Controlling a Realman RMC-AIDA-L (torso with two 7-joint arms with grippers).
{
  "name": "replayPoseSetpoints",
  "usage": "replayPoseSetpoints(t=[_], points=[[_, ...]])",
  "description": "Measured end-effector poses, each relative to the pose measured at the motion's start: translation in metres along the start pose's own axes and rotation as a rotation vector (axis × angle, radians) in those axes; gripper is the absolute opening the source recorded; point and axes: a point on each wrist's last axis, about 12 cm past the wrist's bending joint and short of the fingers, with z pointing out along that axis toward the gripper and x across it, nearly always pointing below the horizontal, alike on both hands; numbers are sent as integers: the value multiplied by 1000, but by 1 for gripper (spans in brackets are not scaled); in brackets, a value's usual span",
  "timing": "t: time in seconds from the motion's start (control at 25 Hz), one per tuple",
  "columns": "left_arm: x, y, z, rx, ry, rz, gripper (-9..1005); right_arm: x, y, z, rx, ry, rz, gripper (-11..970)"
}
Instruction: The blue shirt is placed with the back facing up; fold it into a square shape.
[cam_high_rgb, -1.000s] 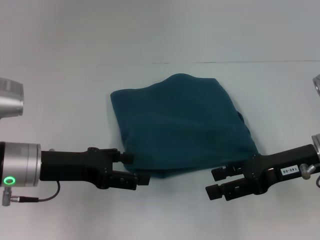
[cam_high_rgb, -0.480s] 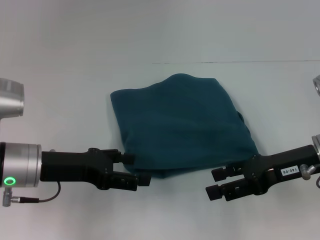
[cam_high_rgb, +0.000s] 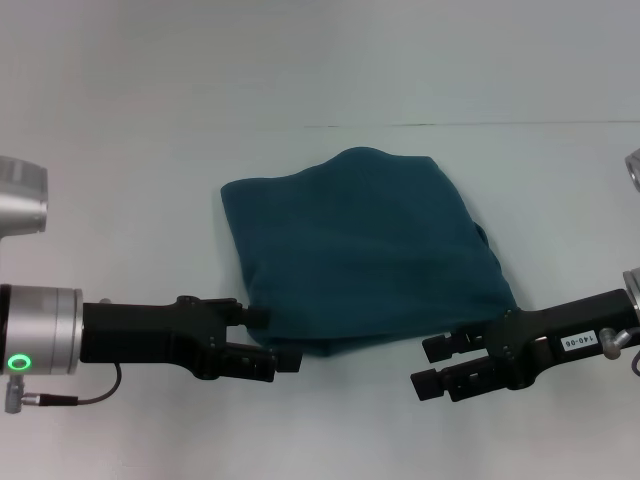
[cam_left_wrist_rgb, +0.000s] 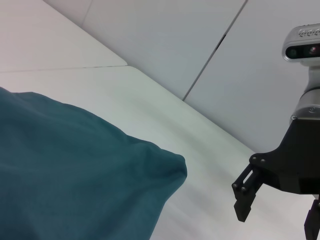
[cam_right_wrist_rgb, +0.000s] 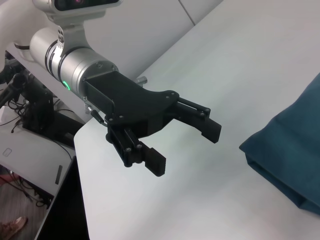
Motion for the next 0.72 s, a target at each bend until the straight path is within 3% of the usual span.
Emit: replayPoseSetpoints(t=[0.72], points=[[0,-1,0,9,1,-2,935,1,0,0,0,-1,5,807]])
